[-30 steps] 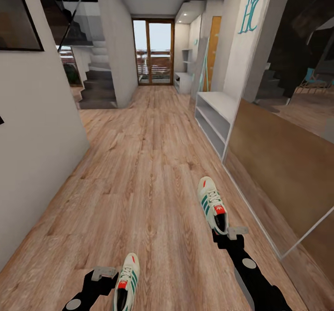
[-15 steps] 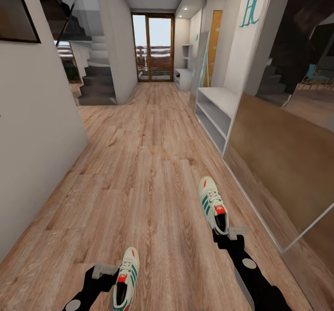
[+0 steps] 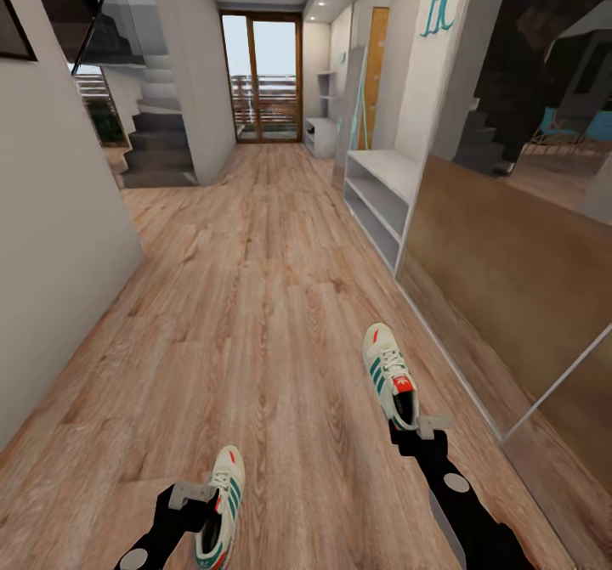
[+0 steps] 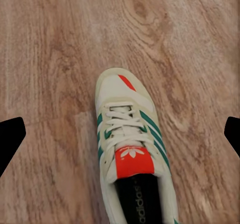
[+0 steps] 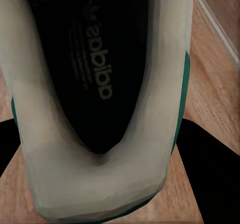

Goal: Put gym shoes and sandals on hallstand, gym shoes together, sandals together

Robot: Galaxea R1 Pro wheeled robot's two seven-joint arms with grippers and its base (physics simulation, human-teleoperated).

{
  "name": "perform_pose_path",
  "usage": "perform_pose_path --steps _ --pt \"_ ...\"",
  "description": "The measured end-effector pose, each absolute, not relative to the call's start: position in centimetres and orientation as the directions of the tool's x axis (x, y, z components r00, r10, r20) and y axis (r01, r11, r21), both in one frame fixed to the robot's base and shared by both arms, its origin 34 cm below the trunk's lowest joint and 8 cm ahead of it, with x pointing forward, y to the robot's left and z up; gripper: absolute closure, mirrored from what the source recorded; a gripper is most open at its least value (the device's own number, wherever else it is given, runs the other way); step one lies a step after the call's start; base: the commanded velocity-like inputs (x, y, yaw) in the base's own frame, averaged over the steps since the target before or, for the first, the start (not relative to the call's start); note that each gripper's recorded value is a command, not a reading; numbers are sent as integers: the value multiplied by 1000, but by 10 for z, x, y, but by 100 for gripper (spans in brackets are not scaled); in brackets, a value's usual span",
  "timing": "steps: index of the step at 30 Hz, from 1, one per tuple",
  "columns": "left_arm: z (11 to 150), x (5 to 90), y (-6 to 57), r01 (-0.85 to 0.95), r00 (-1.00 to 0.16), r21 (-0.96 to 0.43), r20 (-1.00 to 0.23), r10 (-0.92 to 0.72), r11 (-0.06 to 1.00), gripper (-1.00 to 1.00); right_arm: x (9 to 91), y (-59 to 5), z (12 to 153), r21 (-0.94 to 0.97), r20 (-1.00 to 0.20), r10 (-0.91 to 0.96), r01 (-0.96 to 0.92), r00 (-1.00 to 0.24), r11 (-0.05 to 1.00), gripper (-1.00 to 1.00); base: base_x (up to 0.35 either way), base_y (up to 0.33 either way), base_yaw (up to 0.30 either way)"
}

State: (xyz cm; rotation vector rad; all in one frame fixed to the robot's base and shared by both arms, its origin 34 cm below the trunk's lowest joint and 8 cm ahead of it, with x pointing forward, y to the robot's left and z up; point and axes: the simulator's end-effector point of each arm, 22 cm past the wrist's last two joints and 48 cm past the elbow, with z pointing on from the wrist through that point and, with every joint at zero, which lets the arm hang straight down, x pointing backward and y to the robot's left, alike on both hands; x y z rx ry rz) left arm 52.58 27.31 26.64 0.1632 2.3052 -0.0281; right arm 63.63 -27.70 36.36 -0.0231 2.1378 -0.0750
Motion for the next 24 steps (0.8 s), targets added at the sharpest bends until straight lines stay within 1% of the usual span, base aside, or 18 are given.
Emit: perform_pose_path --steps 10,17,24 --pt "245 521 273 123 -661 29 -743 103 992 -100 632 -275 342 -61 -844 -46 11 -535 998 100 0 0 -23" --pt "229 516 273 120 -664 27 -741 101 992 -100 627 -274 326 -61 -841 -45 11 -539 998 100 0 0 -160" --pt "216 508 274 114 -685 24 -723 96 993 -100 623 -275 311 -64 -828 -48 9 -559 998 100 0 0 -52"
